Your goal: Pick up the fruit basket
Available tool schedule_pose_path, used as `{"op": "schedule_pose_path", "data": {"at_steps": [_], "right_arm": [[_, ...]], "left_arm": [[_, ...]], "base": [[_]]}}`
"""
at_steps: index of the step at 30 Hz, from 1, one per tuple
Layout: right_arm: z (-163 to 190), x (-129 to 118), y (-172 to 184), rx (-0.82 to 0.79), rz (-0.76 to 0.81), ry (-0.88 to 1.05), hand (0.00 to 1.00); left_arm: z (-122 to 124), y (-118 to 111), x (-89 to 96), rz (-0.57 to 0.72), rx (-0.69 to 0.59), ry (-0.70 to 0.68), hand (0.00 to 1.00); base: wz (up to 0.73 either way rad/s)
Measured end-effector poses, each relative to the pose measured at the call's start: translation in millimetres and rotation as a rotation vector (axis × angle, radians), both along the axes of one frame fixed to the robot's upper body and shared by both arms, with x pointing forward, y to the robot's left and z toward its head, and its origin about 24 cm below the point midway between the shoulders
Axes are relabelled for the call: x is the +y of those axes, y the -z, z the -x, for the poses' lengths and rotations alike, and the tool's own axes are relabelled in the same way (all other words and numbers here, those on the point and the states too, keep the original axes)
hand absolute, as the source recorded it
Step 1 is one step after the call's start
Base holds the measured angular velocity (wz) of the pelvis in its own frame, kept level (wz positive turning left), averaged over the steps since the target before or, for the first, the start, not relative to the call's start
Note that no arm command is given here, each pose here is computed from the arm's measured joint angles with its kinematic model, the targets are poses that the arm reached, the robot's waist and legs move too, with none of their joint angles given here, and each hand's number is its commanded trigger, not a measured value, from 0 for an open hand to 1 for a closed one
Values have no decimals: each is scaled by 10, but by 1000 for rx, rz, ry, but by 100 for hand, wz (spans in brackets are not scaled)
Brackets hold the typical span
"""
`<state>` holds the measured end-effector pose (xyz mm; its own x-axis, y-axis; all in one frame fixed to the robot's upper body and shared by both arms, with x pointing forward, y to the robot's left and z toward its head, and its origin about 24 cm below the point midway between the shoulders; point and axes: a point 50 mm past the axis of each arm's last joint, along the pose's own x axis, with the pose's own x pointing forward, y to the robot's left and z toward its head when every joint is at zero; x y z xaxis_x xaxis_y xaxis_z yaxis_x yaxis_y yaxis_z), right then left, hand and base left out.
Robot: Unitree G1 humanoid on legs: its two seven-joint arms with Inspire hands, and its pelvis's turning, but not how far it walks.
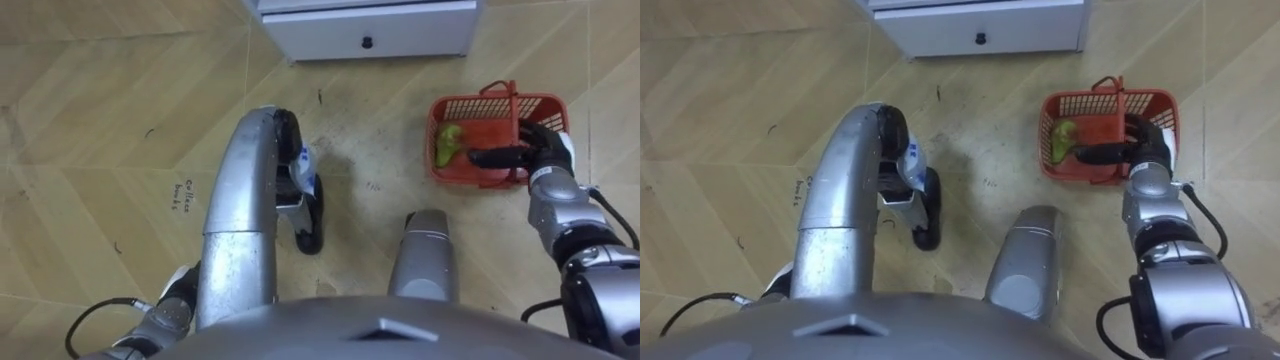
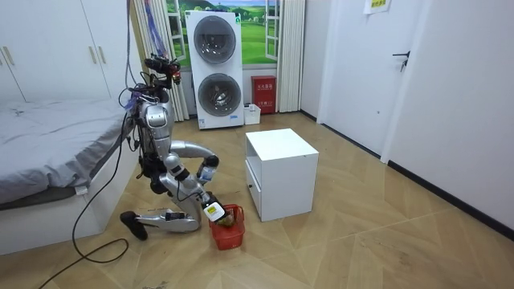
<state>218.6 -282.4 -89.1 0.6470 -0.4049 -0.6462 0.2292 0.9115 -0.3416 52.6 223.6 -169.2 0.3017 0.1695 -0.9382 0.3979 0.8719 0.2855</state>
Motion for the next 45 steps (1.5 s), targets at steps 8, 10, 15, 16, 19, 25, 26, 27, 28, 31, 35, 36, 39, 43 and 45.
{"op": "schedule_pose_path", "data": {"at_steps": [8, 10, 15, 16, 19, 25, 26, 27, 28, 31, 35, 36, 39, 43, 45], "right_arm": [[-39, 13, -19, -9, -7, -10, 100], [-37, 14, -16, -7, -7, -10, 100], [-36, 13, -17, -7, -7, -9, 100], [-37, 12, -17, -7, -7, -8, 100], [-37, 12, -18, -8, -7, -8, 100], [-41, 13, -19, -8, -7, -9, 100], [-42, 12, -21, -8, -7, -9, 100], [-42, 12, -21, -9, -7, -9, 100], [-42, 13, -20, -8, -7, -10, 100], [-41, 11, -20, -8, -6, -9, 100], [-34, 15, -13, -2, 0, -16, 100], [-31, 14, -11, 2, 3, -20, 100], [-10, -7, -2, 15, 11, -23, 100], [-12, -26, -10, 18, 18, -24, 100], [-17, -29, -15, 19, 18, -23, 100]], "left_arm": [[6, 3, -5, 14, 13, 1, 0], [5, 4, -6, 18, 15, 2, 0], [5, 4, -6, 18, 15, 2, 0], [5, 4, -6, 18, 15, 1, 0], [5, 3, -5, 18, 15, -1, 0], [7, 4, -6, 20, 16, 0, 0], [8, 4, -6, 21, 17, 0, 0], [8, 4, -7, 22, 17, 0, 0], [10, 5, -8, 24, 19, 0, 0], [4, 5, -14, 34, 21, 3, 0], [-114, -9, -26, 44, 1, 12, 0], [-133, -11, -27, 44, -3, 13, 0], [-210, -23, -35, 46, -23, 19, 0], [-386, -57, -35, 44, -64, 31, 0], [-472, -78, -29, 44, -86, 26, 0]], "base": [[0], [0], [0], [0], [0], [0], [0], [0], [0], [0], [0], [3], [-1], [2], [7]]}}
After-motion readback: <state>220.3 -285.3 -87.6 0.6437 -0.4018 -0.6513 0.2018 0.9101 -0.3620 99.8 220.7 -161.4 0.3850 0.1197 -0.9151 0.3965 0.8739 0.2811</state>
